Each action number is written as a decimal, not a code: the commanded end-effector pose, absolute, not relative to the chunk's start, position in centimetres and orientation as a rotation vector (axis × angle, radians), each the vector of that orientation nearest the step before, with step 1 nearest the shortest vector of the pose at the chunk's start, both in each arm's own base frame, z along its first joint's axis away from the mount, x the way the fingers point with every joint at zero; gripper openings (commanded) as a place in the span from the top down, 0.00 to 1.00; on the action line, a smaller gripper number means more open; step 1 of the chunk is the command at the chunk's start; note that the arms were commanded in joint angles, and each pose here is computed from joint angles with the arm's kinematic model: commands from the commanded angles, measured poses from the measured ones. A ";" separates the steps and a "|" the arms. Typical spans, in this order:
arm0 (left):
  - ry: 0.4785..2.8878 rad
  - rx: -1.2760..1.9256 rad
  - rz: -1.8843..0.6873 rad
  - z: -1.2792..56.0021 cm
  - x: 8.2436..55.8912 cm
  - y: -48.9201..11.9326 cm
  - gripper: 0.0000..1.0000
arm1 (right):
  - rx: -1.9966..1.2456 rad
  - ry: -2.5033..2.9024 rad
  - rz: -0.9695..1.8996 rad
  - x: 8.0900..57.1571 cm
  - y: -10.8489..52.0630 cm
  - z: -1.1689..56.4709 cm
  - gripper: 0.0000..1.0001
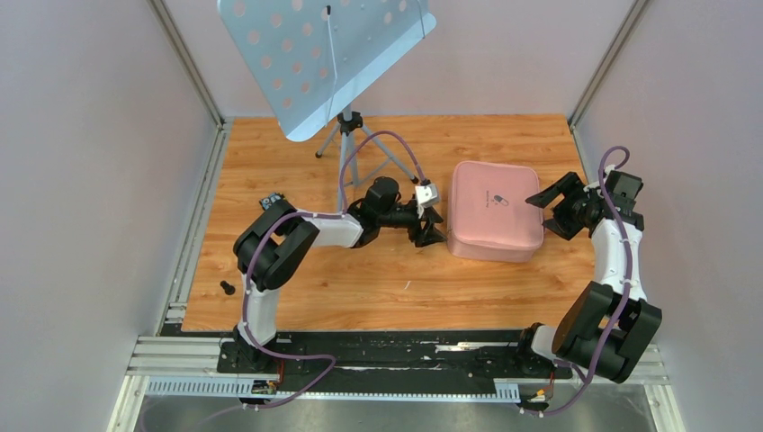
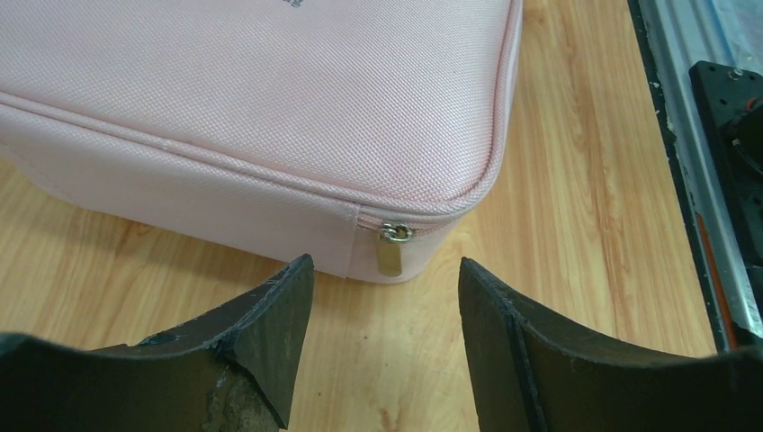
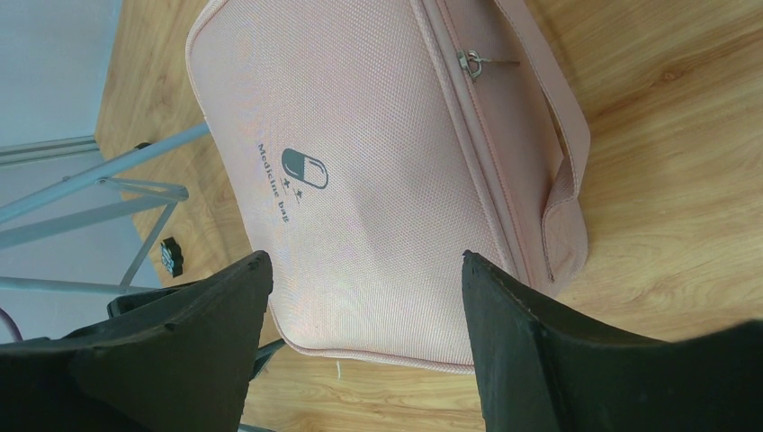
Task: Organize the medicine kit
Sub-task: Zip the medicine box at the center of the board.
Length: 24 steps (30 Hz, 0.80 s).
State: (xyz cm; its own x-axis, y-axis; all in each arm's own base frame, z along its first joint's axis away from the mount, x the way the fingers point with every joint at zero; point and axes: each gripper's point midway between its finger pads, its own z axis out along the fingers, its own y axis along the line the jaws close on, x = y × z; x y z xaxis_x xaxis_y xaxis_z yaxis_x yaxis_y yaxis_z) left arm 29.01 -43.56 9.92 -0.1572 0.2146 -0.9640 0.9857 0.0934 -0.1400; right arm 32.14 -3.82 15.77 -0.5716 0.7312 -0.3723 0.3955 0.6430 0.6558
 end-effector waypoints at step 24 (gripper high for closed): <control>1.380 1.235 -1.323 11.2 28.4 -46.7 0.39 | 0.817 2.188 0.680 32.7 -3.7 16.7 0.25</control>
